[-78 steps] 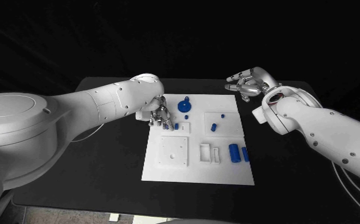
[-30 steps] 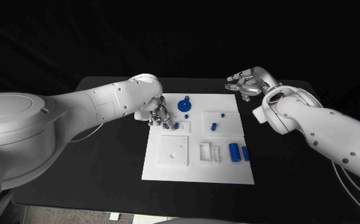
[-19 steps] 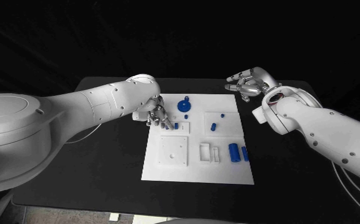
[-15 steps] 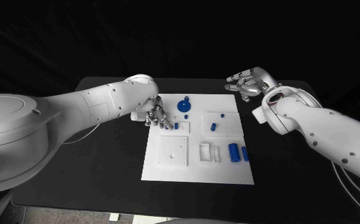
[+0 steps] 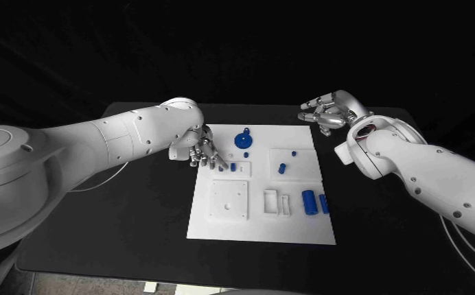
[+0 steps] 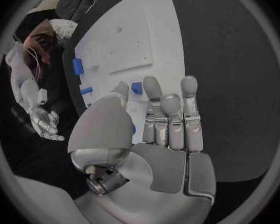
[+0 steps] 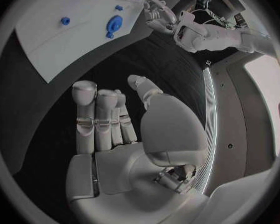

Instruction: Assemble the parts on the task board

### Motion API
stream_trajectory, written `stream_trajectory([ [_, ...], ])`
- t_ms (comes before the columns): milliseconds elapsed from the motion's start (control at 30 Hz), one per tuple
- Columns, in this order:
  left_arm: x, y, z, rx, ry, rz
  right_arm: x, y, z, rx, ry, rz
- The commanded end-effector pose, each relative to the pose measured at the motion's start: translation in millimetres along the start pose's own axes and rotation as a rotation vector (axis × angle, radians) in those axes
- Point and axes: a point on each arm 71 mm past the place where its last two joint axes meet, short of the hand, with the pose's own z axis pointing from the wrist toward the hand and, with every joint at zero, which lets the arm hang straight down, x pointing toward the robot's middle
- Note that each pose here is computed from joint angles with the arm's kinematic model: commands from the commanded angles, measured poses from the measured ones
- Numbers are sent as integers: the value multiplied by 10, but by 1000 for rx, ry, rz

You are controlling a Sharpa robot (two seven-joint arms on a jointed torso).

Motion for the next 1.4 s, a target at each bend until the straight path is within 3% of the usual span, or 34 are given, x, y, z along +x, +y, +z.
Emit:
stream_trajectory([
  [33,-36,-36,-57,51,-28,-63,7,7,-5,-9,5,-4],
  [233,-105,-12,-161,91,-78,-133,5,-2,-9,-7,4,-4],
  [467,-118,78,-249,104,-125,-173,-1,-14,-15,-4,3,-4],
  [533,-114,99,-276,113,-155,-188,-5,-21,-19,-3,2,-4],
  [667,-87,142,-364,152,-270,-228,-15,-39,-30,0,0,-4],
  [833,20,183,-445,188,-359,-251,-25,-59,-42,3,-2,-6],
  [1067,256,235,-509,209,-444,-227,-29,-86,-57,8,-3,-6],
  [1267,424,258,-507,194,-449,-196,-20,-96,-62,10,-2,-6],
  [1400,484,270,-497,181,-439,-175,-20,-104,-66,12,-2,-6],
])
